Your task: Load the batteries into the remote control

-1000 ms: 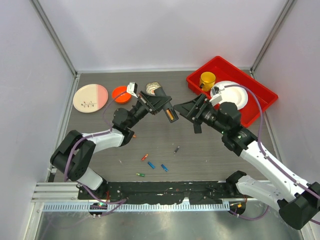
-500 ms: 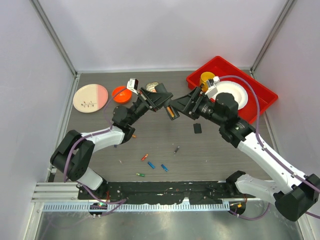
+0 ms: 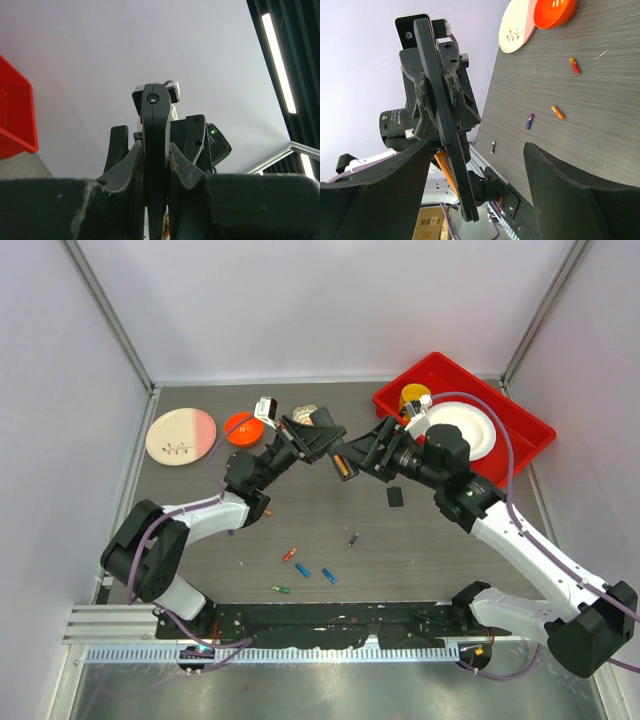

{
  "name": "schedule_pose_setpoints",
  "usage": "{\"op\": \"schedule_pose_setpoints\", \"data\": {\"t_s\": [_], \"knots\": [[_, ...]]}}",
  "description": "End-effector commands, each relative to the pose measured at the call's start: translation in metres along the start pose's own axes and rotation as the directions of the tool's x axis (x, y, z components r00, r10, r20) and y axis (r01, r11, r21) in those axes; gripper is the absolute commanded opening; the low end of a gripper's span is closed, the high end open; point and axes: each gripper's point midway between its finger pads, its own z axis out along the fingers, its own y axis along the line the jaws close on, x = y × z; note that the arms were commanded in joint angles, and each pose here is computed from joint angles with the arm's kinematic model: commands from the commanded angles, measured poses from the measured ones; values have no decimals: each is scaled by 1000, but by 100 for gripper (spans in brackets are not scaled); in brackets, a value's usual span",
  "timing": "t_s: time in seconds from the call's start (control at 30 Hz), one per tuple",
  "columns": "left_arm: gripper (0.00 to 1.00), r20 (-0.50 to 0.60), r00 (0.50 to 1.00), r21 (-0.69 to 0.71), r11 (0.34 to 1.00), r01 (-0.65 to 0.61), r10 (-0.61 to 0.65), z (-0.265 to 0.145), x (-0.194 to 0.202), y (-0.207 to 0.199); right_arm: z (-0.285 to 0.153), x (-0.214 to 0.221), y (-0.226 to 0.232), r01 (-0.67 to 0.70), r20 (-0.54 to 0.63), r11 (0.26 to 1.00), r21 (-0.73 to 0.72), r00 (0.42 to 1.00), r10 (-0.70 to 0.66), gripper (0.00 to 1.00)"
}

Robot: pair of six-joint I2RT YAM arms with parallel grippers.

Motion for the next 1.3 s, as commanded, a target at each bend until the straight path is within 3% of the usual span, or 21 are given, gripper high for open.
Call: {"op": "schedule_pose_setpoints", "data": {"t_s": [0.0, 0.4, 0.9, 1.27], "knots": [[0, 20, 995, 266, 959, -96, 94, -3, -2, -68, 1, -9, 20, 25, 10, 998, -59, 1000, -25, 80], [0, 18, 996, 262, 961, -93, 91, -1, -1, -66, 4, -6, 17, 18, -2, 998, -57, 1000, -18, 79], [0, 15, 996, 248, 964, -94, 93, -4, 1, -60, -5, -19, 31, 29, 62, 996, -90, 998, -24, 81], [0, 19, 995, 246, 964, -98, 96, -4, 0, -59, -2, -16, 34, 48, 32, 994, -98, 998, -45, 81]]}}
